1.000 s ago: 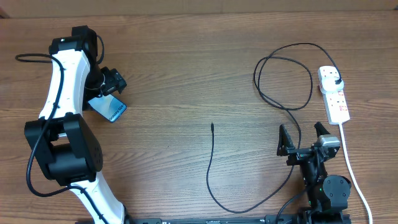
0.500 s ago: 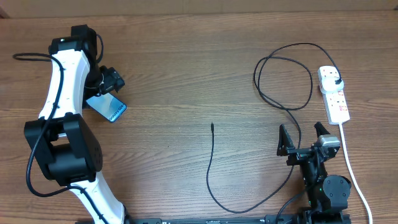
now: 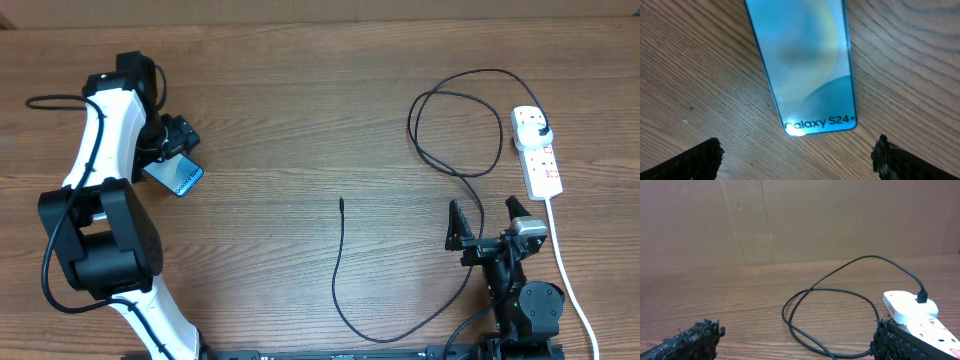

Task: Plug charger to phone and switch on socket
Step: 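Lower the left gripper and close it on the phone's bottom edge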

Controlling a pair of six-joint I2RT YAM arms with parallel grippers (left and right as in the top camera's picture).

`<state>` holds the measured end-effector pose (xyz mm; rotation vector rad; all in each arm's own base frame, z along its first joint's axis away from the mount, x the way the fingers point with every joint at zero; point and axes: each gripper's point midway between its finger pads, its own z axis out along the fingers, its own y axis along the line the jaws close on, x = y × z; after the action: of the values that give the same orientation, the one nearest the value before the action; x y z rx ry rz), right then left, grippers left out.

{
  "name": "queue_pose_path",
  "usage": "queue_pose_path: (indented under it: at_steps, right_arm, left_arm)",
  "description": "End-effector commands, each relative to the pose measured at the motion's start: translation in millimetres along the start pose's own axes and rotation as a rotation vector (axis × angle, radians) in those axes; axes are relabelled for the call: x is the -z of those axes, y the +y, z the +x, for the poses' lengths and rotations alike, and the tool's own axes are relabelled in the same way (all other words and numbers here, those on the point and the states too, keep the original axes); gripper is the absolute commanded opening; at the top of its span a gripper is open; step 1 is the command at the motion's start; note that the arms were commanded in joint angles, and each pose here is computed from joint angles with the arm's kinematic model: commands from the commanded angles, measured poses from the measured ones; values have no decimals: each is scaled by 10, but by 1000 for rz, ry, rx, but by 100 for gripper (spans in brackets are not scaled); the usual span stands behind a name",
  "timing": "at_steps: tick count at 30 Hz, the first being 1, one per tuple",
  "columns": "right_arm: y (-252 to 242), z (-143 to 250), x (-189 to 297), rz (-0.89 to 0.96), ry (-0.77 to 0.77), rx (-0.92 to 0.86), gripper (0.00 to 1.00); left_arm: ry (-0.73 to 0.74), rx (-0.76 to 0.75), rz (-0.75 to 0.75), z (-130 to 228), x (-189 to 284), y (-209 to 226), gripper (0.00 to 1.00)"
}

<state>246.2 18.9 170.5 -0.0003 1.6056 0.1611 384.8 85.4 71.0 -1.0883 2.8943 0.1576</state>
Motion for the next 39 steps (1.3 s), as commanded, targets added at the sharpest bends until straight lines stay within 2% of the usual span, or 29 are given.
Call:
queue_pose_path:
  at_steps: [1,12,14,22,39]
  right_arm:
    - [-17,22,-1,10,-3,3,100]
    - [-17,22,-1,10,-3,3,100]
    - [-17,22,-1,10,-3,3,100]
    - [-17,22,-1,10,-3,3,100]
    - [-17,22,-1,10,-3,3,100]
  left_arm:
    - [20,50,7,-29,-57,83,100]
    - [20,93,36,-83,-76,82,100]
    - [38,77,66,-90,-87,7,100]
    - [125,68,13,-151,-301,-50,100]
    - [62,79,18,-302,-335,-81,100]
